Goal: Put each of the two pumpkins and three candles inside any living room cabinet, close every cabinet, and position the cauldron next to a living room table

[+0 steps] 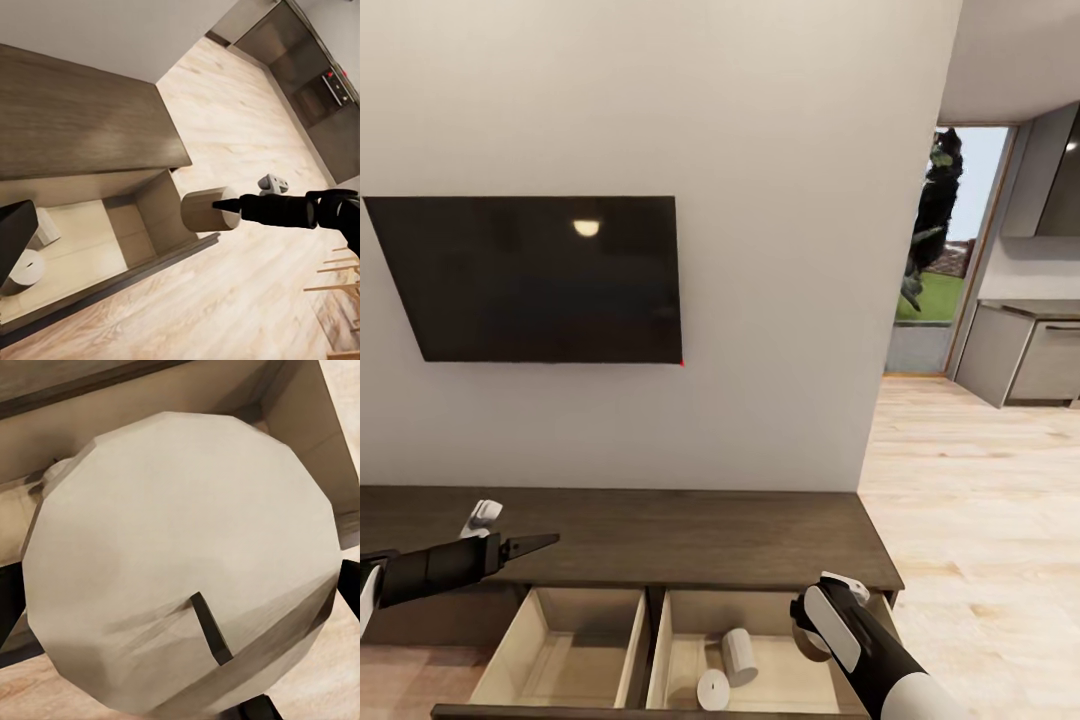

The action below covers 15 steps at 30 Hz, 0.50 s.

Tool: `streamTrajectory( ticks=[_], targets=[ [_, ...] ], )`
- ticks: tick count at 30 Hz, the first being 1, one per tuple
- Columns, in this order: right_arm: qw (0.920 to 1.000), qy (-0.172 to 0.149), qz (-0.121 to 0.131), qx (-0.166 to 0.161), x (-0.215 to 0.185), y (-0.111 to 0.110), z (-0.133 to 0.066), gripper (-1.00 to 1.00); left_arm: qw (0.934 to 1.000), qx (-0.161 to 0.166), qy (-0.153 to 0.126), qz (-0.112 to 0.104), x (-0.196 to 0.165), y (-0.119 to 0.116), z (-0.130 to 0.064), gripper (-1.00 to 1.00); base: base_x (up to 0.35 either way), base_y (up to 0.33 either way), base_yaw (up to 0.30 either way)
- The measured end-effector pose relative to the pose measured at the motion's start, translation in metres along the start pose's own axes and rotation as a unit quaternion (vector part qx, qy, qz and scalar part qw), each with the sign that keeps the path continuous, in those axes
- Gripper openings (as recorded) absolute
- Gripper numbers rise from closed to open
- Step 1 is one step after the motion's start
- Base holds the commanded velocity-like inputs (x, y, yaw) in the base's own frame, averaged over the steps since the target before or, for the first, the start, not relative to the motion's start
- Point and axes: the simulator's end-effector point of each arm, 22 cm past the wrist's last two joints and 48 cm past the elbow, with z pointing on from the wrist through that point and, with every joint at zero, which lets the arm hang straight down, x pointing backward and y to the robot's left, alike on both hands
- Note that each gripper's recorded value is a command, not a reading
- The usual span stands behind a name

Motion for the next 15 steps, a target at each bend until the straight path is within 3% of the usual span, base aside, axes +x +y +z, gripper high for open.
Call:
streamTrajectory(
  ticks=[15],
  targets=[
    [1.0, 0.001, 0.0, 0.001, 0.012, -0.001, 0.023, -1.0, 1.0, 0.004, -0.001, 0.004, 0.015, 0.013, 0.008, 1.0, 0.0, 0.0, 0.0]
  ],
)
